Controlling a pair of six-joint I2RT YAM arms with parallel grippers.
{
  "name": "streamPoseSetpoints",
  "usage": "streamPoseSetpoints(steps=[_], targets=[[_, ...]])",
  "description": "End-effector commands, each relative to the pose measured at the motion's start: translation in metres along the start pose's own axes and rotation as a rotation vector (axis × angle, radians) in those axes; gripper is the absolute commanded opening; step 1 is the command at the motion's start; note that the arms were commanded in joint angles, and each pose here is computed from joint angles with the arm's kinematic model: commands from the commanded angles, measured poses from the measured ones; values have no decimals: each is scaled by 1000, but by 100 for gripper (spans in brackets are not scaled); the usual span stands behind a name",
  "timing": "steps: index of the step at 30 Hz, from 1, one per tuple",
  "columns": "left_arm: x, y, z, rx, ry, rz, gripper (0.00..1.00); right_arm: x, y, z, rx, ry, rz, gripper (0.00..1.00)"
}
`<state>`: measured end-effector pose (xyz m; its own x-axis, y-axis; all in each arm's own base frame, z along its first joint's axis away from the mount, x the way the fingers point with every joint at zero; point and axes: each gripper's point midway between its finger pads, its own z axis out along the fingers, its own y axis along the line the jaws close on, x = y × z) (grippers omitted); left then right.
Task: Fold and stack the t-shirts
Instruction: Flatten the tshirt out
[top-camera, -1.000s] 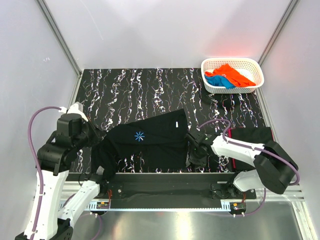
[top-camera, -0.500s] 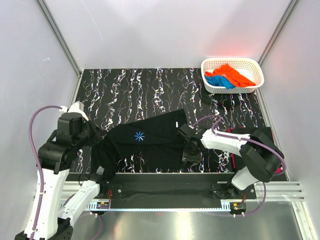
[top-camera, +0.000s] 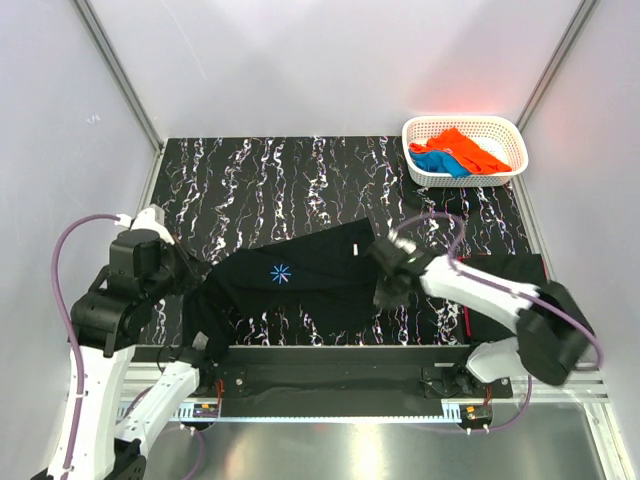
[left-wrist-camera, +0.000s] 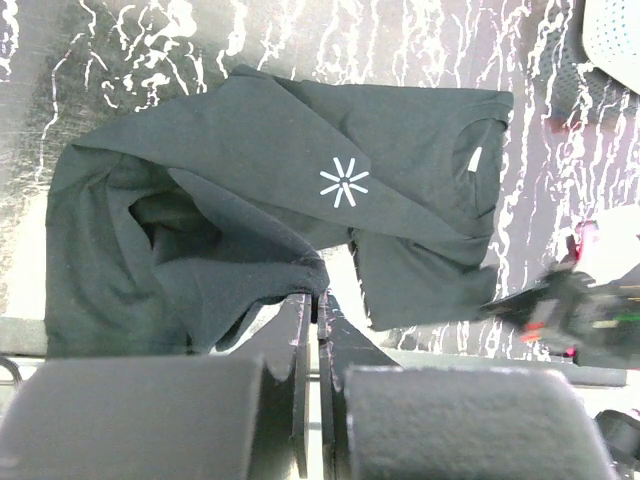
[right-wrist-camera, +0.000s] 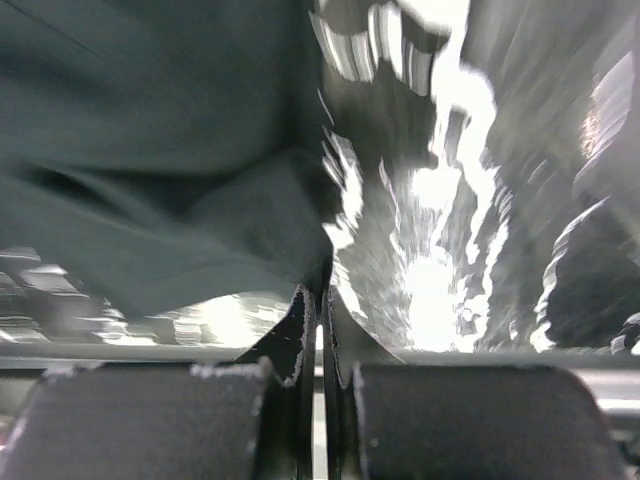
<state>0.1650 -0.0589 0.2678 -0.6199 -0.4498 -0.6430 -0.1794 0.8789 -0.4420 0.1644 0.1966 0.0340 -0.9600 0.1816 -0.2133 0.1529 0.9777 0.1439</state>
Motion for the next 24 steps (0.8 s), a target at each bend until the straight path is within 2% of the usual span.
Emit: streamPoseSetpoints(steps=[1,2,4,5,7,8,9,10,11,13,14,16,17,20,24], targets=[[-30,-12,-15,34,-107,30,0,-101,8,-76,-100,-353,45,0],[-37,-12,-14,19,-119,44,0,-125,15,-108,-165,-425,74,0],[-58,-22,-26,29,-172,58,0,-164,3,-141,-189,-514,98,0],[-70,-24,-25,7,-185,73,0,-189,10,-177,-232,-596,108,0],[-99,-38,-47,30,-274,79,0,-215,8,-211,-241,-676,92,0],[-111,-41,-45,11,-288,85,0,-239,8,-246,-264,-760,118,0],[-131,-52,-67,42,-359,82,0,-249,8,-263,-270,-799,112,0],[-140,-56,-73,45,-384,86,0,-263,11,-301,-311,-878,125,0],[-159,-65,-89,60,-445,81,0,-273,9,-313,-307,-909,132,0],[-177,-74,-105,73,-502,78,0,-284,6,-343,-309,-977,131,0],[-186,-75,-113,67,-537,85,0,-291,7,-378,-339,-1055,138,0],[-205,-81,-136,82,-614,83,0,-297,0,-412,-333,-1143,140,0],[-210,-80,-144,73,-647,95,0,-297,-3,-444,-357,-1214,147,0],[-223,-81,-182,93,-769,118,0,-289,-12,-501,-383,-1352,136,0],[-227,-74,-232,123,-935,130,0,-269,-29,-555,-417,-1506,134,0]])
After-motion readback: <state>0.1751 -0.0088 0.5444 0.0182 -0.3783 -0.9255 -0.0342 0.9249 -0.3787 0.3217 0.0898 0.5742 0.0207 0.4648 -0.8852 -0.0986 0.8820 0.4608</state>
